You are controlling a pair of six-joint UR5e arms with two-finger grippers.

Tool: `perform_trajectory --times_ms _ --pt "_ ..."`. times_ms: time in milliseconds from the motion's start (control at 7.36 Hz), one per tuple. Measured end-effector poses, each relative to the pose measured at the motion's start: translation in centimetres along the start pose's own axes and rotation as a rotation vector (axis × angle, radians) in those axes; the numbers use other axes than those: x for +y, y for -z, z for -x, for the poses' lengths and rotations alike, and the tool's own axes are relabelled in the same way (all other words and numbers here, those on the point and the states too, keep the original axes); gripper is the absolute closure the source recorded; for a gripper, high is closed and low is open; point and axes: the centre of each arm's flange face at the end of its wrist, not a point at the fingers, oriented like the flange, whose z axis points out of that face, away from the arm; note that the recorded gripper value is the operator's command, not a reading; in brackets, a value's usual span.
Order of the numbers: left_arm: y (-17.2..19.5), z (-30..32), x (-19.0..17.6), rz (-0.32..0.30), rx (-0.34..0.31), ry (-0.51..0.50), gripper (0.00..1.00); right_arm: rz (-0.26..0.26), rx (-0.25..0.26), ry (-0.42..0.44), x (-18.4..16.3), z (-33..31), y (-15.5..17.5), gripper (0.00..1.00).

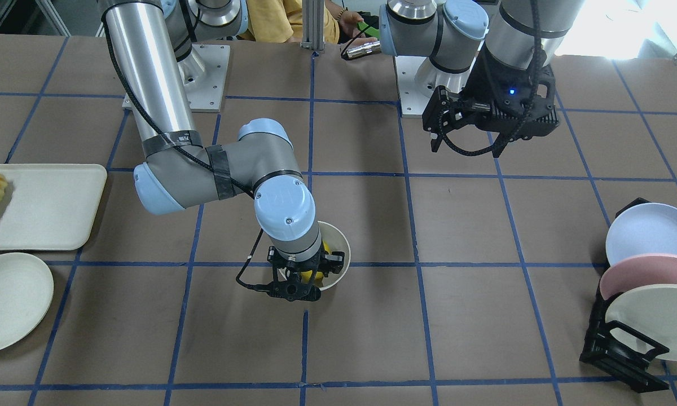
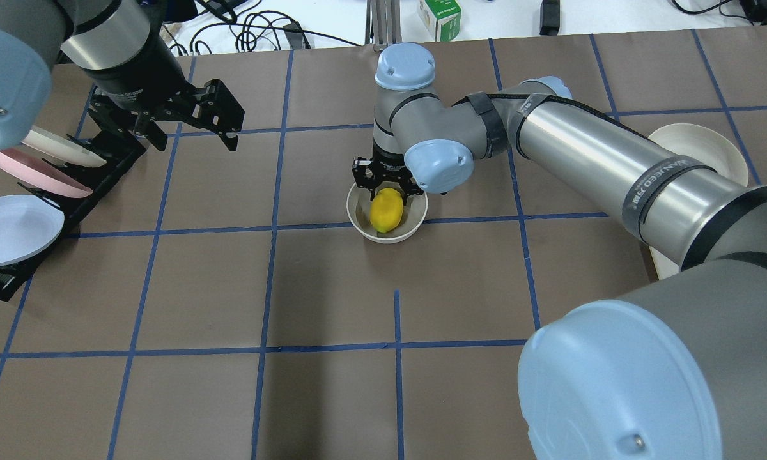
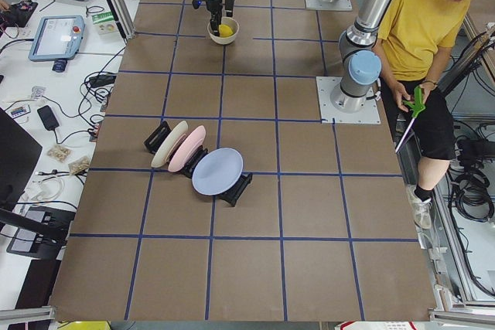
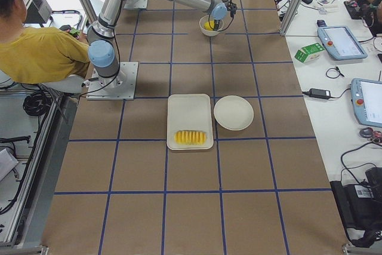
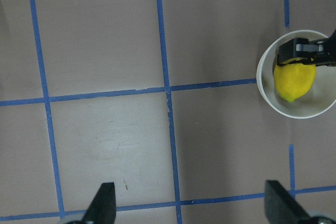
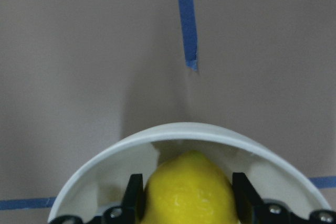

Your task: Place bowl and put lemon in it

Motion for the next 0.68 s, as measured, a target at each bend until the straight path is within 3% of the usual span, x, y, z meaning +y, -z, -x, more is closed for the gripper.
perform_trajectory --times_ms 136,407,679 --pt "0.0 0.0 0.0 -0.001 0.001 0.0 0.0 0.003 0.003 -0.002 0.0 0.0 -0.2 0.04" --pt "-0.1 -0.1 0.1 0.001 0.001 -0.001 0.0 -0.005 0.006 -0.007 0.0 0.0 0.3 0.0" --pt "-0.2 -0.1 0.1 0.004 0.002 -0.001 0.0 -0.038 -0.002 -0.003 0.4 0.0 3.0 0.0"
